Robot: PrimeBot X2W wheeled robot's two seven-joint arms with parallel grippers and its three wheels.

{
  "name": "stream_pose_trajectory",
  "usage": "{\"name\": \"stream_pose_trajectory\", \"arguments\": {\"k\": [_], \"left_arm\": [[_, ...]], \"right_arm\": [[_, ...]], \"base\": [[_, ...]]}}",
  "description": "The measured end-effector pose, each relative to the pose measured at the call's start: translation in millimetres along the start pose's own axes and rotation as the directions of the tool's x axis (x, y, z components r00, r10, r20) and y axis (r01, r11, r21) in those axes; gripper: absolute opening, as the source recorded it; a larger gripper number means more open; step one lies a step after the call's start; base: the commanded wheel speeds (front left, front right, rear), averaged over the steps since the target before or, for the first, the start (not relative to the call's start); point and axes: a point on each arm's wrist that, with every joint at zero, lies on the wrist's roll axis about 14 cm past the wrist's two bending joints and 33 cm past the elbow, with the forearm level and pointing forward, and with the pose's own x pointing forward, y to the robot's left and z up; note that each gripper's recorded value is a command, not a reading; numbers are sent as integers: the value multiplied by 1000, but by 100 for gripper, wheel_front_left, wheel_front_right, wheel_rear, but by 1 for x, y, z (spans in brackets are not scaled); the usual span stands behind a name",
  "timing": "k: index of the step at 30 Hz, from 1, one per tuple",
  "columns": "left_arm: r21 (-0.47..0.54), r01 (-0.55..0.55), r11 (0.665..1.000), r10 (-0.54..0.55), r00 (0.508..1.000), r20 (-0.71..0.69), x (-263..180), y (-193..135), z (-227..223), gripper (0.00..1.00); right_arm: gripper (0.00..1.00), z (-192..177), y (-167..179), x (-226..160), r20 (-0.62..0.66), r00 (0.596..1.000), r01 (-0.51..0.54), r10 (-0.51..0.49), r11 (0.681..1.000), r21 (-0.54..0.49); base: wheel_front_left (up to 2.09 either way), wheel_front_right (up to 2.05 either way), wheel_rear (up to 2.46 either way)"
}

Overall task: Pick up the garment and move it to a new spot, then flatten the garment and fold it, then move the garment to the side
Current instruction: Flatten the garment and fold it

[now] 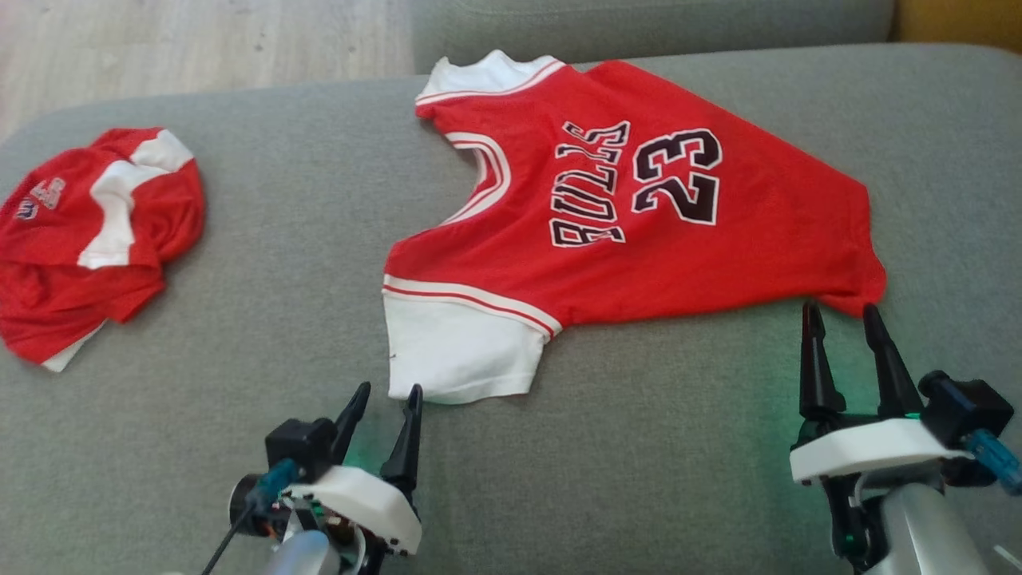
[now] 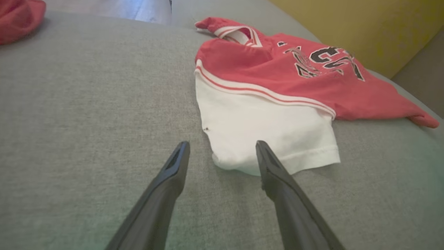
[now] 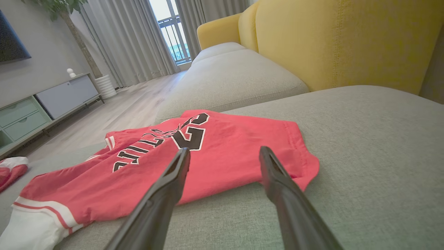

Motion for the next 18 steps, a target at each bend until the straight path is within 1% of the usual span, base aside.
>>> {"name": "stream_pose_trajectory", "arguments": {"k": [5,7,8,9,10,12,13,15,18], "left_arm": [[-3,2,1000,-3,992,-128,11,-1,-25,100],[1,8,1000,-8,990,-141,14,-1,-26,100],[1,10,1000,-10,990,-140,16,-2,-25,68],[-5,11,1000,-12,990,-138,18,-2,-23,17],[-11,12,1000,-14,991,-134,19,-3,-22,0],[-29,17,999,-20,994,-103,20,-3,-17,0],[-41,24,999,-25,999,-31,21,-5,-4,0],[-51,21,998,-18,998,66,22,-4,18,0],[-66,11,998,2,981,192,21,2,53,0]], "right_arm": [[100,0,-9,2,0,1000,27,-27,1000,0],[100,0,-12,2,-1,999,35,-35,999,0],[100,-1,-14,2,-2,999,41,-41,999,0],[100,-1,-16,2,-2,999,45,-45,999,0],[100,0,-16,1,-2,999,47,-47,999,0],[100,0,-17,1,-1,999,49,-49,999,0],[100,0,-18,2,-1,999,51,-51,999,1],[100,-1,-20,2,-4,998,58,-58,998,-1],[100,-5,-27,2,-21,997,80,-80,997,-13]], "base": [[0,0,0],[0,0,0],[0,0,0],[0,0,0],[0,0,0],[0,0,0],[0,0,0],[0,0,0],[0,0,0]]}}
